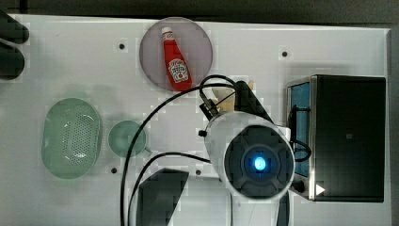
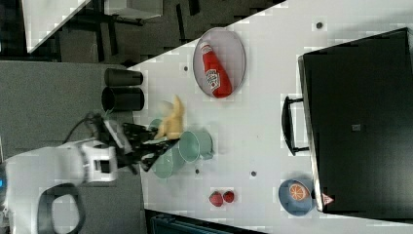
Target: Pick Banana and place it in mug.
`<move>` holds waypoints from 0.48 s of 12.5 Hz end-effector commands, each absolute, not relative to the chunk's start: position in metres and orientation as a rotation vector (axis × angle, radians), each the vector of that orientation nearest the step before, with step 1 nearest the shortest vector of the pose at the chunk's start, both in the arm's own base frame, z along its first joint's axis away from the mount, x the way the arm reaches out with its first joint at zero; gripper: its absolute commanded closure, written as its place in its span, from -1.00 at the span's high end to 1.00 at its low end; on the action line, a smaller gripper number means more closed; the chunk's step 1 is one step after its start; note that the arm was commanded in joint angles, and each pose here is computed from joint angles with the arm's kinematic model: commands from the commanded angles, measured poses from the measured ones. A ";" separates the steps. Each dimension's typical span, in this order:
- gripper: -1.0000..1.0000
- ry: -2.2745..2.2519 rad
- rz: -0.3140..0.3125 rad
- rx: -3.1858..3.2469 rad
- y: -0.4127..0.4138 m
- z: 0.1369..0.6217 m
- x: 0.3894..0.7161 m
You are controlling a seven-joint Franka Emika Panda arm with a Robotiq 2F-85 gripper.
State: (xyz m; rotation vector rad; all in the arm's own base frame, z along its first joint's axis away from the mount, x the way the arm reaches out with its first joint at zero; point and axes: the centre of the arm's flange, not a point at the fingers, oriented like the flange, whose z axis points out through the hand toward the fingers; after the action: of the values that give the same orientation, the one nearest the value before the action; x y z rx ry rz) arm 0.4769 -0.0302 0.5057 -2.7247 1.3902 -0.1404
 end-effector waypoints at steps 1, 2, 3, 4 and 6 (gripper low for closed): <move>-0.46 1.398 0.009 -2.828 0.042 0.471 0.468; -0.46 1.391 0.010 -2.844 0.065 0.469 0.465; -0.46 1.389 0.019 -2.845 0.089 0.466 0.463; -0.46 1.385 0.038 -2.843 0.111 0.461 0.460; -0.46 1.380 0.058 -2.822 0.157 0.452 0.453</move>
State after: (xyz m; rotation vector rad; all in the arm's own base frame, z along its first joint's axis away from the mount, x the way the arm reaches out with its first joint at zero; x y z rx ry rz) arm 0.4640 0.1303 0.4469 -2.8532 1.3104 0.0703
